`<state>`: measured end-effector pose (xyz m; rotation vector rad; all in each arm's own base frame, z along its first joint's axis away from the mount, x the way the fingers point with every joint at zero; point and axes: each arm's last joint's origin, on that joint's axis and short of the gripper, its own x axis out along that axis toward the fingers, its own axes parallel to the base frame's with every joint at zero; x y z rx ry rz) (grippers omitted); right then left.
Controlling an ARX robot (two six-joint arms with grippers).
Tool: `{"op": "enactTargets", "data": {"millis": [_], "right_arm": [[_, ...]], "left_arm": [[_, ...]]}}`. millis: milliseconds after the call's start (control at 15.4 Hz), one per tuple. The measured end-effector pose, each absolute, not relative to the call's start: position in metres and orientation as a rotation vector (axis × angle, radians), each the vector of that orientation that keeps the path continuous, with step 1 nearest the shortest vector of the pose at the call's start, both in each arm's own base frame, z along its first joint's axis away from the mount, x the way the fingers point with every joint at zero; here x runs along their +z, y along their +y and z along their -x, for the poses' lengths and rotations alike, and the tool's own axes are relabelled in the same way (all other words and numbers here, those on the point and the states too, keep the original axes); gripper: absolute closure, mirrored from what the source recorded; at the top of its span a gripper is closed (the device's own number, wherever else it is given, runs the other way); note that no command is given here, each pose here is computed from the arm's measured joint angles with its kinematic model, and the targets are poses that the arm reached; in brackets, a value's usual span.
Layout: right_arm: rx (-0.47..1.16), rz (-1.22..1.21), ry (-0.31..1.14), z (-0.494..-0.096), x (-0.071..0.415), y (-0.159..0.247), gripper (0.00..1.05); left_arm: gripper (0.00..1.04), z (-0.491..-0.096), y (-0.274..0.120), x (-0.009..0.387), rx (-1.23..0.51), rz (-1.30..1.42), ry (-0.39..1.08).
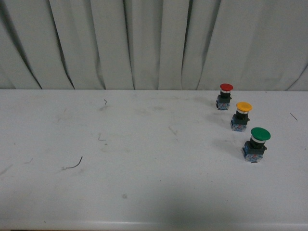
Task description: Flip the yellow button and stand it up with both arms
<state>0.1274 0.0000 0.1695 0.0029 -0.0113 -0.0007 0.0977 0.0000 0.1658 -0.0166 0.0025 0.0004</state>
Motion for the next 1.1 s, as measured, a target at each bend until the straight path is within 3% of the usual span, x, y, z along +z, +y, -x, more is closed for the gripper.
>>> {"op": "enactTargets", "data": {"millis": [1101], "right_arm": [[-0.001,-0.003,-0.019,-0.097,0.169,0.000,1.03]], "left_arm": [[0.07,-0.098,0.000,0.166,0.000,0.017,0.003]]}}
